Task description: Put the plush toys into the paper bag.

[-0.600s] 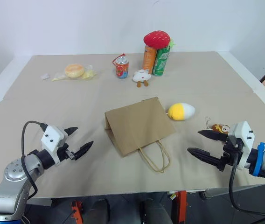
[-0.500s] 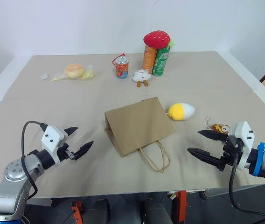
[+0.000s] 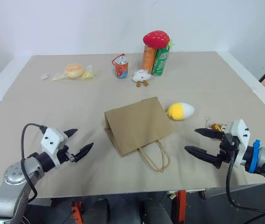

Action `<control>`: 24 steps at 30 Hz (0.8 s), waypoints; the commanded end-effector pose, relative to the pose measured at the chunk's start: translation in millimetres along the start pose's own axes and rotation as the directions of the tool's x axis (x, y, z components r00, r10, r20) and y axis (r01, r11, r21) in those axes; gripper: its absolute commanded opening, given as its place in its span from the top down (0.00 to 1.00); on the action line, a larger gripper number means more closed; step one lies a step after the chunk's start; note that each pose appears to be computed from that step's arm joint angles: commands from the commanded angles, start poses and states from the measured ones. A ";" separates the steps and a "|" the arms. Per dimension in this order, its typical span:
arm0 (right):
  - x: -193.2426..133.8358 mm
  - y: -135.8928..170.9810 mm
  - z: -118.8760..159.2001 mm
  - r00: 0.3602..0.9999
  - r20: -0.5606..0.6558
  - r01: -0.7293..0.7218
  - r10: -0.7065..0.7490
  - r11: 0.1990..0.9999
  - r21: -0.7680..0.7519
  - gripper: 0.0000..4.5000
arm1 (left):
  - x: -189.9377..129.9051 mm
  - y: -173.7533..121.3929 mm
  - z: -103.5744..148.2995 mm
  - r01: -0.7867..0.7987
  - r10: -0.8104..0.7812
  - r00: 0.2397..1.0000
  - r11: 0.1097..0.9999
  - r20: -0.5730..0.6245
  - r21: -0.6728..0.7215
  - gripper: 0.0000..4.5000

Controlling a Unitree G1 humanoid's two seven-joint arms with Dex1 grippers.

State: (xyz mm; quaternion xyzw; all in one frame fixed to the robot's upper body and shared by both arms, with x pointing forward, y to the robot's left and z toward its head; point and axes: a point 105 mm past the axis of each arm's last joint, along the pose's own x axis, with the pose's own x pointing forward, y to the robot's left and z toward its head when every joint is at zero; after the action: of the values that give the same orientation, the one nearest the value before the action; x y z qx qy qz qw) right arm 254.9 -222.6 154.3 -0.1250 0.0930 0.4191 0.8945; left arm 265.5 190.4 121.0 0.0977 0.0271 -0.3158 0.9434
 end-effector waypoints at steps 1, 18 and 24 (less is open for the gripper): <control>1.2 0.1 9.2 1.000 0.028 -0.008 0.009 0.999 -0.038 0.00 | 0.7 -1.2 11.6 0.006 -0.007 0.999 1.000 0.035 0.019 0.00; 29.0 60.9 52.4 0.917 0.076 -0.373 0.392 0.908 -0.191 0.00 | 32.0 -64.6 78.3 0.474 -0.517 0.855 0.807 0.035 0.351 0.00; 38.0 80.0 54.9 0.875 0.079 -0.455 0.477 0.868 -0.199 0.00 | 58.5 -85.7 69.0 0.625 -0.662 0.749 0.697 -0.020 0.351 0.00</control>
State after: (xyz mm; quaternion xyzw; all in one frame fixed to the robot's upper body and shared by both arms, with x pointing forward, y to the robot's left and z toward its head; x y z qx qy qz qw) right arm 227.7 -137.3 176.7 -0.1425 0.0432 0.6144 0.7748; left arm 259.9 83.1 173.1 0.2165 -0.0483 -0.6059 0.7640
